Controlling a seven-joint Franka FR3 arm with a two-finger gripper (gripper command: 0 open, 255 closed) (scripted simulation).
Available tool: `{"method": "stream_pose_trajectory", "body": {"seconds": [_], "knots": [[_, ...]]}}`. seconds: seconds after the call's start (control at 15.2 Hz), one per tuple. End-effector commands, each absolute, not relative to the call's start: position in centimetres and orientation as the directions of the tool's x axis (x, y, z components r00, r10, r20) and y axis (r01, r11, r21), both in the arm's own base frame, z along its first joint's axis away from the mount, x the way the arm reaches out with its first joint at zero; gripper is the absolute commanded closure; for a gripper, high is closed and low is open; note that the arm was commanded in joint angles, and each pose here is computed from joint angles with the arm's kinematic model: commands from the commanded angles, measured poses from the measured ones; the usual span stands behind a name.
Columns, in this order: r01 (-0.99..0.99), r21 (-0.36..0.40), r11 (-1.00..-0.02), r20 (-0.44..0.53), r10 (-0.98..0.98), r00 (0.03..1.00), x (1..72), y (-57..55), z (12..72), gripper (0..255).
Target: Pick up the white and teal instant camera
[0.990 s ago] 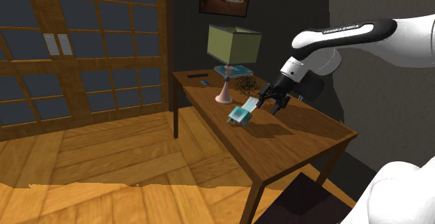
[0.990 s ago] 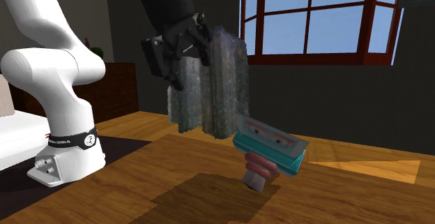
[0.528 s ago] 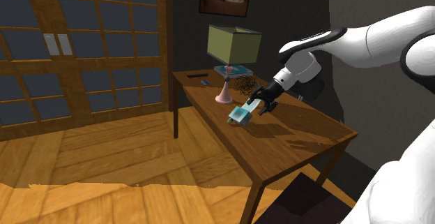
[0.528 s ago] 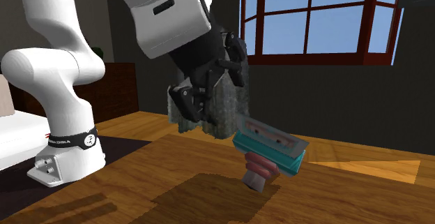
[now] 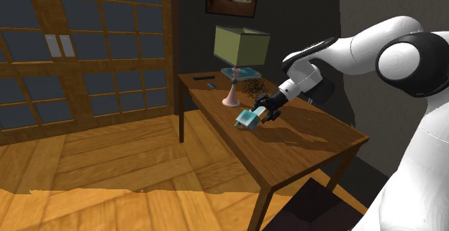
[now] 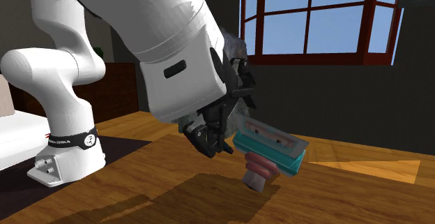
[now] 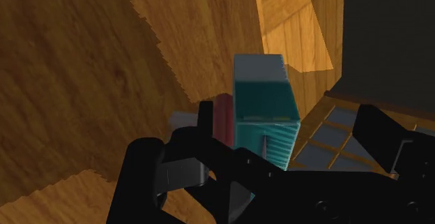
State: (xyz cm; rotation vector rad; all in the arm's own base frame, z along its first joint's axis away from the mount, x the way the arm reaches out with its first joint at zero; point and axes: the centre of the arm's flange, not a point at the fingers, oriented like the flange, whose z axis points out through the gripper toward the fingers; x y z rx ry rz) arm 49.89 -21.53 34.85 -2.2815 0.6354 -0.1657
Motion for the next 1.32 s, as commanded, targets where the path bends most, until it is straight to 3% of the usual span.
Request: {"method": "stream_pose_trajectory", "body": {"seconds": [0.0, 0.13, 0.2, 0.79, 1.25], "knots": [[-0.394, -0.700, -0.596, -0.070, -0.491, 0.868, 49.8, -21.5, 33.7, 0], [-0.394, -0.700, -0.596, -0.070, -0.491, 0.868, 49.8, -21.5, 33.4, 0], [-0.394, -0.700, -0.596, -0.070, -0.491, 0.868, 49.7, -21.6, 33.4, 255], [-0.394, -0.700, -0.596, -0.070, -0.491, 0.868, 49.8, -21.5, 33.4, 255], [-0.394, -0.700, -0.596, -0.070, -0.491, 0.868, 49.8, -21.5, 37.1, 255]]}}
